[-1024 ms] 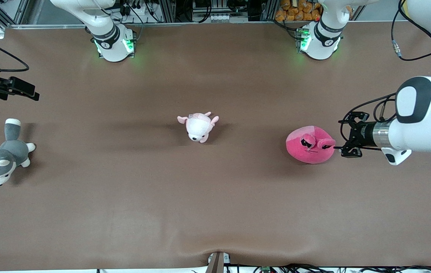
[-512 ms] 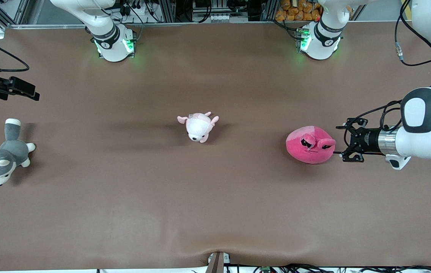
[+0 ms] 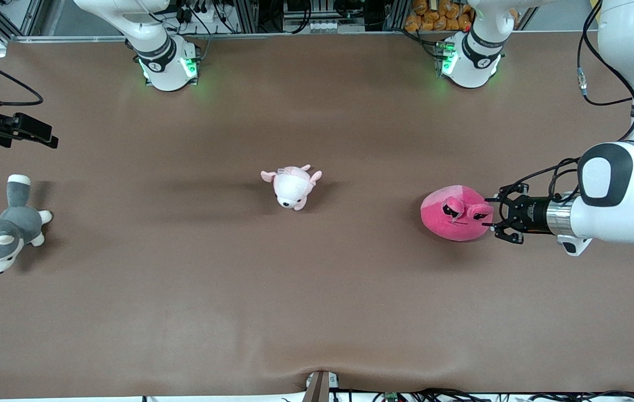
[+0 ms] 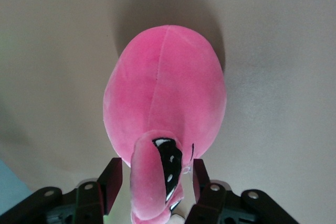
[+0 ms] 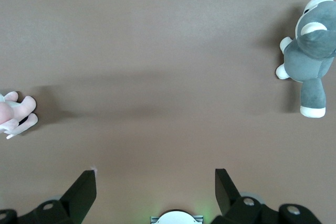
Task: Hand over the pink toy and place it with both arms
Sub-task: 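Close the left gripper on the pink plush toy's tuft, then carry the pink toy with the left gripper while the right gripper approaches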
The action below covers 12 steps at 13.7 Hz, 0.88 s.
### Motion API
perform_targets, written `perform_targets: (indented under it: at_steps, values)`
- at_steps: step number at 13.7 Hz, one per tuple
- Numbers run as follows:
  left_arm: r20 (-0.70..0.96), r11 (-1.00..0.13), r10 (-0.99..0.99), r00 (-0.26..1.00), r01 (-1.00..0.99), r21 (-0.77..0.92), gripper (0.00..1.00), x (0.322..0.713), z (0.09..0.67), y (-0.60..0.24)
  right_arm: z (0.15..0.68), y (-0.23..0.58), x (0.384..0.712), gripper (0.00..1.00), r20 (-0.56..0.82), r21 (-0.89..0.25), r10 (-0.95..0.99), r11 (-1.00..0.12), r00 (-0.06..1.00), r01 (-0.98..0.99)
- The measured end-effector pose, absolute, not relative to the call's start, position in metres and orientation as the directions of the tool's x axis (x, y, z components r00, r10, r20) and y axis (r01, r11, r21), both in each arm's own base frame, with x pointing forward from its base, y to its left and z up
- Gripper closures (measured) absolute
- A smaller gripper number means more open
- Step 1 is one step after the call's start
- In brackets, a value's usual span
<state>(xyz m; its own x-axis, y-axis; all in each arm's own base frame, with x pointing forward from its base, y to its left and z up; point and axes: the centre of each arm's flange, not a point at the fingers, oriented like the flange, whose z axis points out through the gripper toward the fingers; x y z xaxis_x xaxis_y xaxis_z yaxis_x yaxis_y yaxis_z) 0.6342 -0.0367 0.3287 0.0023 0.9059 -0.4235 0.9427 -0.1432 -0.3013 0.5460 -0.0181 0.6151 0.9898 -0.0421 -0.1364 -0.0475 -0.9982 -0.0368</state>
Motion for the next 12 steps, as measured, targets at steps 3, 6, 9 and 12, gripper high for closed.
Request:
perform_targets:
  at_steps: [3, 6, 9, 12]
  values:
    - [-0.436, -0.165, 0.900, 0.021, 0.941, -0.295, 0.68, 0.634, 0.326, -0.039, 0.615, -0.018, 0.546, 0.00, -0.136, -0.037, -0.042, -0.998, 0.990, -0.048]
    - [-0.444, -0.191, 0.894, 0.049, 0.941, -0.280, 0.88, 0.635, 0.328, -0.046, 0.615, -0.018, 0.546, 0.00, -0.136, -0.037, -0.042, -0.998, 0.990, -0.048]
    - [-0.476, -0.240, 0.875, 0.093, 0.936, -0.258, 0.89, 0.636, 0.354, -0.070, 0.615, -0.018, 0.546, 0.00, -0.136, -0.037, -0.042, -0.998, 0.990, -0.048]
    - [-0.504, -0.238, 0.858, 0.093, 0.944, -0.230, 0.90, 0.634, 0.413, -0.107, 0.615, -0.018, 0.546, 0.00, -0.136, -0.037, -0.041, -0.998, 0.990, -0.047]
